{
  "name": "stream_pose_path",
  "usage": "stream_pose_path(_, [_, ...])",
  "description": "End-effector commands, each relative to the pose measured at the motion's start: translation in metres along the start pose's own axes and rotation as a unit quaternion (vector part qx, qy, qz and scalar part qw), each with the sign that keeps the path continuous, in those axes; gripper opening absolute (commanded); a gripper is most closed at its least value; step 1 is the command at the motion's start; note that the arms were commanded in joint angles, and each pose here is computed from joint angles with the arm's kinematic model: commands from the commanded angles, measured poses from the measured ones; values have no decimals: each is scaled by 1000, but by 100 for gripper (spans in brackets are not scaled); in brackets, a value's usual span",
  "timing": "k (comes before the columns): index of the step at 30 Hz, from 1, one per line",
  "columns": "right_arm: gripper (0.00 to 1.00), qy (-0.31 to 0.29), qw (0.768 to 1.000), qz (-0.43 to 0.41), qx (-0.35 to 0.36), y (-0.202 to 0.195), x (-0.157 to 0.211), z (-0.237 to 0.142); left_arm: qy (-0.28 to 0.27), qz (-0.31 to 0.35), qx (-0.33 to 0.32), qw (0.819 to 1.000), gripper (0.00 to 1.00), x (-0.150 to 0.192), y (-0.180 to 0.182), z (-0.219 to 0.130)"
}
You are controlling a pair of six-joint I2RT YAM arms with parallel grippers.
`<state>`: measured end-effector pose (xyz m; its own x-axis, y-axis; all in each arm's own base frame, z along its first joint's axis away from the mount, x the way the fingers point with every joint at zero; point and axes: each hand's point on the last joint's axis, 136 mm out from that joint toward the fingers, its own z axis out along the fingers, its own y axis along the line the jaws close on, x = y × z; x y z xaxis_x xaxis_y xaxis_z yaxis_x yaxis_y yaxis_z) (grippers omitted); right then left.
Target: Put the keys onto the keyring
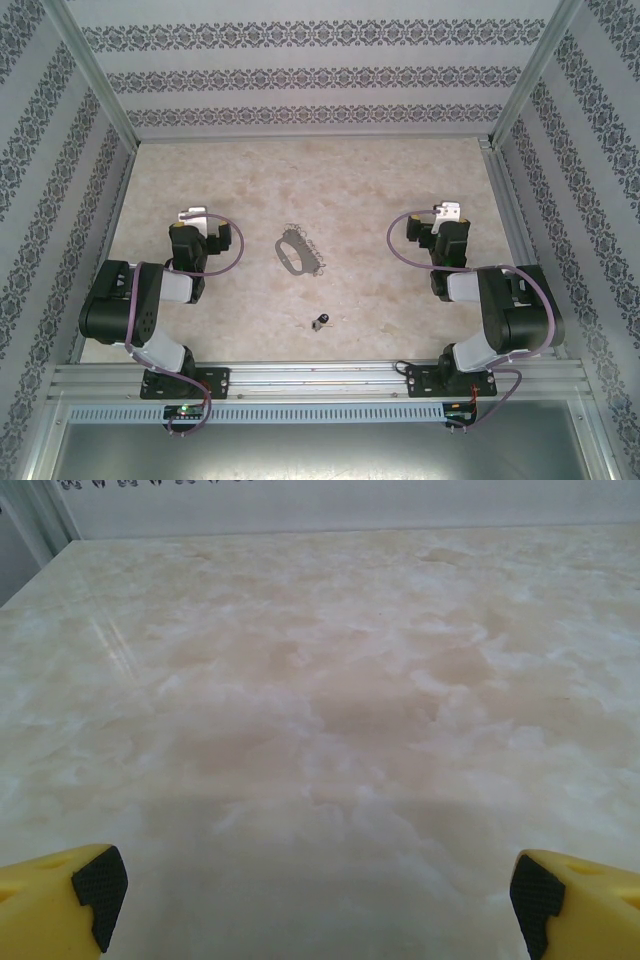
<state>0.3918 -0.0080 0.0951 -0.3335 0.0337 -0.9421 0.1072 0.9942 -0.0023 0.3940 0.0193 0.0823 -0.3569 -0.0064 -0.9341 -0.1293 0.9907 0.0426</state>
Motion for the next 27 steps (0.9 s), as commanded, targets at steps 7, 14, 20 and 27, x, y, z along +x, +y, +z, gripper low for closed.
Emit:
stream_pose_path(7, [98, -12, 1000, 0, -13, 2, -11, 1, -10, -14, -12, 1000, 100, -7, 7, 2])
stream_pose_path(14, [98, -14, 1000, 5, -6, 0, -27, 0, -38, -19, -12, 999, 100, -12, 9, -10])
stream_pose_path(20, [98, 36, 999, -6, -14, 3, -41, -2, -44, -23, -29, 998, 100, -27, 16, -22])
stream_pose_path(27, [98, -9, 999, 49, 9, -7, -82, -21, -54, -28, -43, 997, 100, -56, 19, -39])
